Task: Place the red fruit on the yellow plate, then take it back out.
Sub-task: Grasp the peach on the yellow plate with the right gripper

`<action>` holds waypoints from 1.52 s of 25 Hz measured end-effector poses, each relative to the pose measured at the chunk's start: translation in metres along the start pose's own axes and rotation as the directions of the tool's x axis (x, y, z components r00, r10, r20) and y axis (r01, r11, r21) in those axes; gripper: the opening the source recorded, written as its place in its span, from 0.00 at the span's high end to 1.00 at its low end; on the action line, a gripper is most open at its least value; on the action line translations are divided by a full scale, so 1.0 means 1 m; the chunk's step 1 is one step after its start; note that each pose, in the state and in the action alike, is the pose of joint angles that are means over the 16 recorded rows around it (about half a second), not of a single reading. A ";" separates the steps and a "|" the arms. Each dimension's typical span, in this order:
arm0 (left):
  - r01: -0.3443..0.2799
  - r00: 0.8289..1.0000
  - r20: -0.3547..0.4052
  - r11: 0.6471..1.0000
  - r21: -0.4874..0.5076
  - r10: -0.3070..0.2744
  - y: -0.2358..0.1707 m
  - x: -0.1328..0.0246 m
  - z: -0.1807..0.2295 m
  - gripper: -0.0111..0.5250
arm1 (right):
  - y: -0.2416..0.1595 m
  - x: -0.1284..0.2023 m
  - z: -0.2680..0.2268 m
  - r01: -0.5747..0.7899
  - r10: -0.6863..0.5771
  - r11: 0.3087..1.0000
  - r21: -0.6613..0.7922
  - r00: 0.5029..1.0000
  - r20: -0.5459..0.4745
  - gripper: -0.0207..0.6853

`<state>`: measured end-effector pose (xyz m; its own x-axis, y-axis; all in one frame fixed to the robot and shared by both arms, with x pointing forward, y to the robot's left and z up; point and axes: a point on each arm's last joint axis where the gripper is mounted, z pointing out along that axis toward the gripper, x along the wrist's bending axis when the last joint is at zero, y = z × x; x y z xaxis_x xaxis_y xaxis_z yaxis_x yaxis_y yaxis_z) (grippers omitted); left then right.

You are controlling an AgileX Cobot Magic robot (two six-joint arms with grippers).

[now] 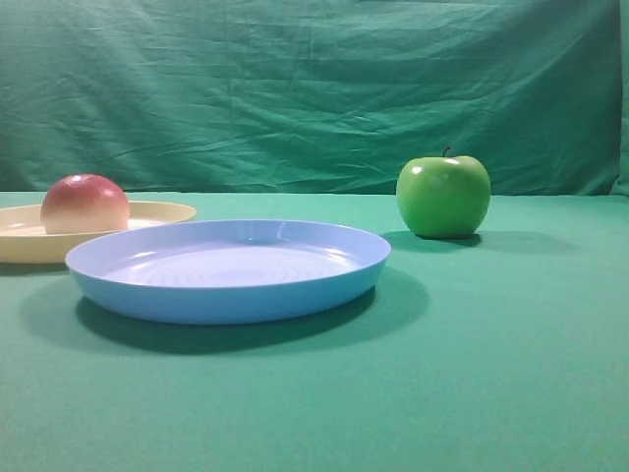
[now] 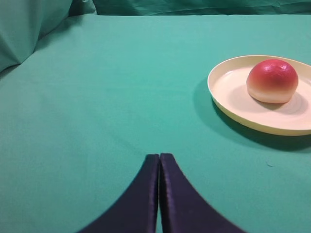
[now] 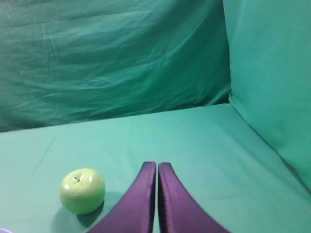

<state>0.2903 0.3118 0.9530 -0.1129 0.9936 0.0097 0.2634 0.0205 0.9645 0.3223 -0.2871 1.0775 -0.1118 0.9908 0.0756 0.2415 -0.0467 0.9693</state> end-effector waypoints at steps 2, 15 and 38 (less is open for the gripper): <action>0.000 1.000 0.000 1.000 0.000 0.000 0.000 0.000 0.000 0.98 | 0.012 0.003 0.006 0.009 -0.008 0.999 0.041 0.999 -0.038 0.97; 0.000 1.000 0.000 1.000 0.000 0.000 0.000 0.000 0.000 0.98 | 0.038 0.032 0.075 0.063 0.012 0.973 0.223 0.948 -0.319 0.97; 0.000 1.000 0.000 1.000 0.000 0.000 0.000 0.000 0.000 0.98 | 0.046 0.164 0.220 0.321 -0.088 0.921 0.221 0.724 -0.684 0.91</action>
<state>0.2903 0.3118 0.9530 -0.1129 0.9936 0.0097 0.2634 0.0205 0.9645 0.5270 -0.0987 1.0828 -0.7615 0.6352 0.1292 0.3999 0.3034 0.8649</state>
